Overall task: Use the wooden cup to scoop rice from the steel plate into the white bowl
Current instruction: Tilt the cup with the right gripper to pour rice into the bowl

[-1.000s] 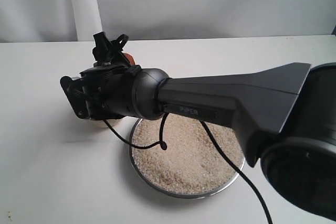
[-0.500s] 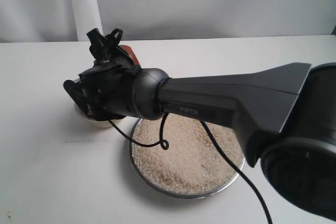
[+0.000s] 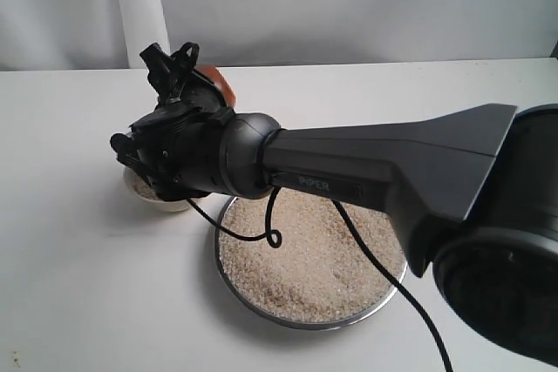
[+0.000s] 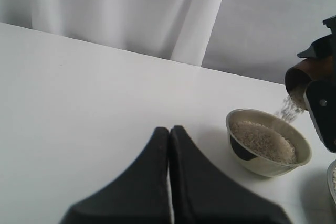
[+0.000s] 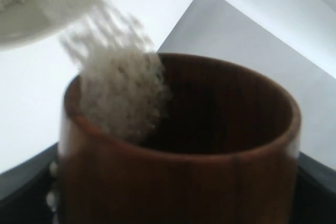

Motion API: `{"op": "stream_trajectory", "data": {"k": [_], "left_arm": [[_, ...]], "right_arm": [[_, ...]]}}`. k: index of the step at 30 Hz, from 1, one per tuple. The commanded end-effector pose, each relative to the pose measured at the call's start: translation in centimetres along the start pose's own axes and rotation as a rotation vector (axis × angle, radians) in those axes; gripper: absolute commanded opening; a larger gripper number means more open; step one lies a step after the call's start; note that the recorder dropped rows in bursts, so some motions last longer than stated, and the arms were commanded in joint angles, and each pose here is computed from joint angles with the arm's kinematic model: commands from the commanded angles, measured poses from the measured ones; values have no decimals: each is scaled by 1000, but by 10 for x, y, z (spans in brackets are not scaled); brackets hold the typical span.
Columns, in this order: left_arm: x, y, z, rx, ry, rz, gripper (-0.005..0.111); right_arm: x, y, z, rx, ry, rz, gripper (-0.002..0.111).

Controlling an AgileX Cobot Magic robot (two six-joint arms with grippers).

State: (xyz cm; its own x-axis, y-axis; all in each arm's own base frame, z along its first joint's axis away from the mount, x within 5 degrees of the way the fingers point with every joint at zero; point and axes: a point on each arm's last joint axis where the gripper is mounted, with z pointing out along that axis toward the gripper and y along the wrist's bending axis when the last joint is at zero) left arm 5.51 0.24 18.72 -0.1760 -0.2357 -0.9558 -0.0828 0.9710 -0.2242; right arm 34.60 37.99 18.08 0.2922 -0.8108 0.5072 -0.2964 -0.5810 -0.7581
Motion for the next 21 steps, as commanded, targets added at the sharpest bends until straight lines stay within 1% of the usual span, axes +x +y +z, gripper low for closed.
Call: {"op": "stream_trajectory", "data": {"k": [1, 8, 14, 19, 21], "left_arm": [[-2, -1, 0, 8, -10, -5, 0], [-2, -1, 0, 8, -10, -5, 0], [-2, -1, 0, 8, -10, -5, 0], [-2, -1, 0, 8, -10, -5, 0], [-2, -1, 0, 8, -10, -5, 0]], "right_arm": [[5, -10, -3, 65, 31, -46, 0], [8, -17, -3, 143, 55, -44, 0], [5, -18, -4, 154, 30, -61, 0], [-4, -22, -10, 191, 1, -101, 0], [-7, -24, -12, 206, -12, -138, 0]]}}
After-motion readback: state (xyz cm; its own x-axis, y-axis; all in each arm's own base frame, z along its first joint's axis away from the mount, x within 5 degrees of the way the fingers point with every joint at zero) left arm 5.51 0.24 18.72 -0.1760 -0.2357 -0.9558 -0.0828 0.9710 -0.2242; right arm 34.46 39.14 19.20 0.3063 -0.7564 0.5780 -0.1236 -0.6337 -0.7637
